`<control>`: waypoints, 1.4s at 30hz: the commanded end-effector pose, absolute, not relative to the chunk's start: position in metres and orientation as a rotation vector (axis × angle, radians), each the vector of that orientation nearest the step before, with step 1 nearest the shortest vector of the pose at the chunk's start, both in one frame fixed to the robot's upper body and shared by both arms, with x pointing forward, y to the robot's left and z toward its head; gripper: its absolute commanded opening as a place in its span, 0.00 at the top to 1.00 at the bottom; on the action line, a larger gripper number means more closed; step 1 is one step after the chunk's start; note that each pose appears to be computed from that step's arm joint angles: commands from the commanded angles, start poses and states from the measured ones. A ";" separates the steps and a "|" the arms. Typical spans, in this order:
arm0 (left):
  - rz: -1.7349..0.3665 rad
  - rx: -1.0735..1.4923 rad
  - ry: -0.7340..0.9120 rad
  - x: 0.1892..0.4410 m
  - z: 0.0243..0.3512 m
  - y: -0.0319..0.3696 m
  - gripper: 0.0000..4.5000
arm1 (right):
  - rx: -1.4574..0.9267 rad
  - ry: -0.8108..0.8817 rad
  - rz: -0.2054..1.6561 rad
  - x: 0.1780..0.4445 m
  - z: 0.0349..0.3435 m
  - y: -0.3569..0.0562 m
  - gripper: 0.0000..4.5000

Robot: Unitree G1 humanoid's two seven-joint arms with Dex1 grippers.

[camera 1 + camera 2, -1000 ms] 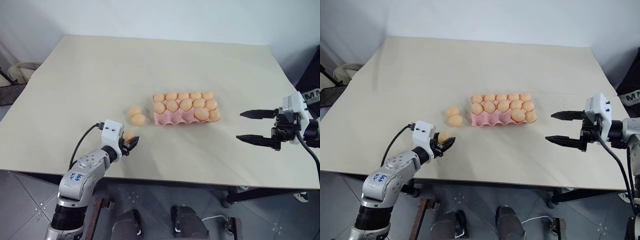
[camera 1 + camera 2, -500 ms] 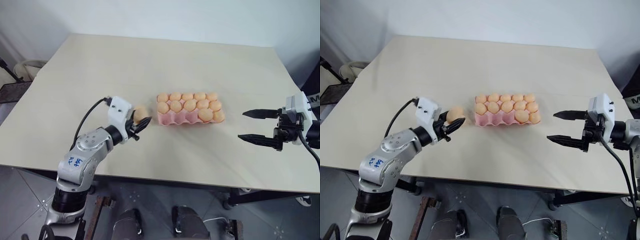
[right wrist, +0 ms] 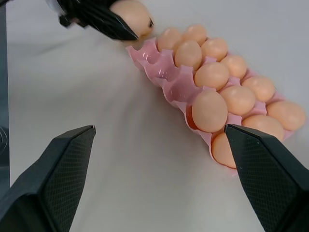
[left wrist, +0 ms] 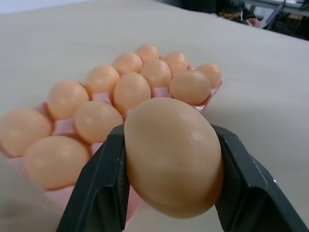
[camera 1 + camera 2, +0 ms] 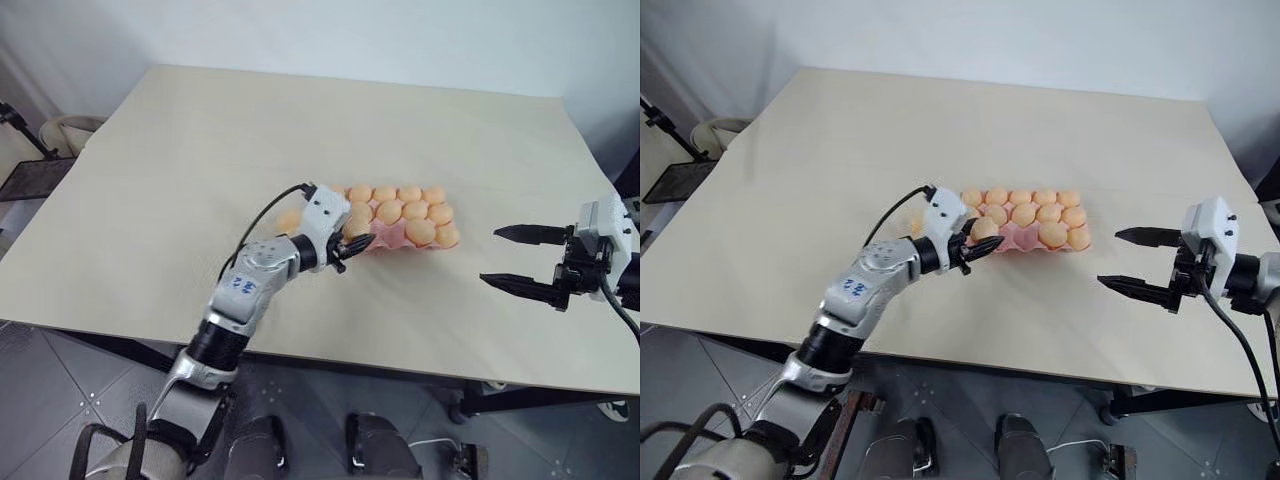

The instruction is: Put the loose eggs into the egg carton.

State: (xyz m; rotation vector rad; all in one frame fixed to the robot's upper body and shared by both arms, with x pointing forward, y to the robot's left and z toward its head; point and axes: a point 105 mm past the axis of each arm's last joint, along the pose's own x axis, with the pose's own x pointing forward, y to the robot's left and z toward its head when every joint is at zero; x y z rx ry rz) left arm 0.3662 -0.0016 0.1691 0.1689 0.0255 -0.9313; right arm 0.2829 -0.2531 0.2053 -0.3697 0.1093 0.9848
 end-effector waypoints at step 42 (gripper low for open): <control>-0.963 0.214 -0.217 0.373 0.221 -0.042 0.01 | -0.392 0.054 0.927 0.273 0.220 -0.258 0.00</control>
